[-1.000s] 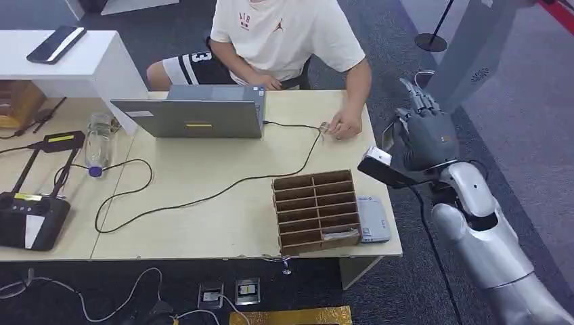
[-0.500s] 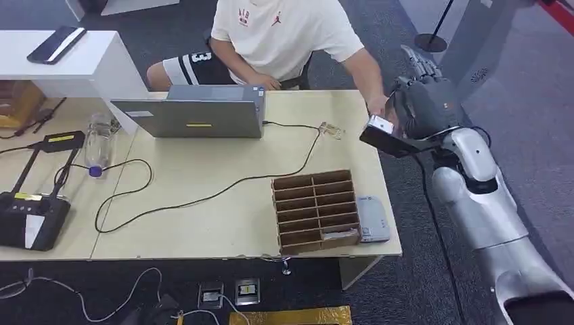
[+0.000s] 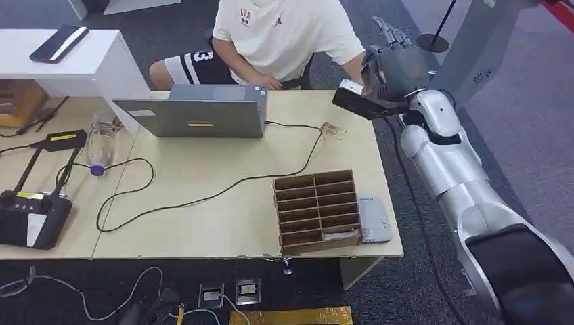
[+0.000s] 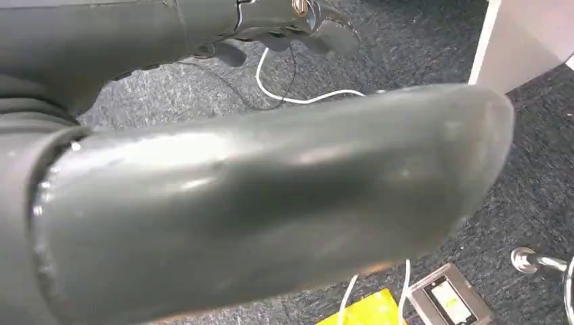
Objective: Pass the card to the sensor for recognition and then transmit it.
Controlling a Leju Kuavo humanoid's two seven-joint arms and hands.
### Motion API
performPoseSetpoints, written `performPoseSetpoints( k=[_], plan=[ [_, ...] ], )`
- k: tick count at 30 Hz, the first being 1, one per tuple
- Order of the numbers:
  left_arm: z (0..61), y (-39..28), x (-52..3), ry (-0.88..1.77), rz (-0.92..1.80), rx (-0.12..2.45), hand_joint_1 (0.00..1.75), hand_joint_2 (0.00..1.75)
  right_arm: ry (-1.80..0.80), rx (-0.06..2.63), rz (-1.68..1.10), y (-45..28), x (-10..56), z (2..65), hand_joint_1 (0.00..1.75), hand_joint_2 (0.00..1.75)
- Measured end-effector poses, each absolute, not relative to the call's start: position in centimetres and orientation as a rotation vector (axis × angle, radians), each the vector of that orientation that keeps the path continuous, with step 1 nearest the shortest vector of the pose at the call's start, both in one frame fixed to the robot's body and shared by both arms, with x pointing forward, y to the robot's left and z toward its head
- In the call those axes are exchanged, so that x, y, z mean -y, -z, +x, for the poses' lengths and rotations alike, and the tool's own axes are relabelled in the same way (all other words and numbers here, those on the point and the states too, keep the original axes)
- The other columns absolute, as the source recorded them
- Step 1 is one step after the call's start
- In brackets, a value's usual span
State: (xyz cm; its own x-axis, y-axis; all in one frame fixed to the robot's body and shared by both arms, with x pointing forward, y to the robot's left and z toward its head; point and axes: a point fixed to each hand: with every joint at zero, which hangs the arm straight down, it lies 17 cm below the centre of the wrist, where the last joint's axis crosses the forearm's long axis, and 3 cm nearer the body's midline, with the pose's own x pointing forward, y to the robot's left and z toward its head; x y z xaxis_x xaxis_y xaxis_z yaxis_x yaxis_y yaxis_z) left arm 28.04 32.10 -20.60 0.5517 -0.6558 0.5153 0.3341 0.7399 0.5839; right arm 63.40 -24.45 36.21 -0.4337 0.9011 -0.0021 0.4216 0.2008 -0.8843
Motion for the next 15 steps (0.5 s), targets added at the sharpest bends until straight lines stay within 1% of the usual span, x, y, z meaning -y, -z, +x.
performPoseSetpoints(
  k=[5, 6, 7, 15],
  plan=[
    [27.7, 20.8, -32.1, 0.609, 0.45, 0.782, 0.0, 0.0, -1.201, 1.91, -1.19, -34.3, 23.9, 63.9, 1.75, 1.75],
    [27.7, 20.8, -32.2, 0.609, 0.45, 0.781, 0.0, 0.0, -1.204, 1.903, -1.184, -33.9, 23.9, 64.0, 0.24, 1.75],
    [27.6, 20.8, -32.2, 0.609, 0.449, 0.78, 0.0, 0.0, -1.205, 1.899, -1.18, -33.7, 23.9, 64.0, 0.0, 1.75],
    [27.5, 20.9, -32.2, 0.605, 0.45, 0.778, 0.0, 0.0, -1.159, 1.912, -1.177, -32.9, 24.0, 63.9, 0.0, 1.75]
  ],
)
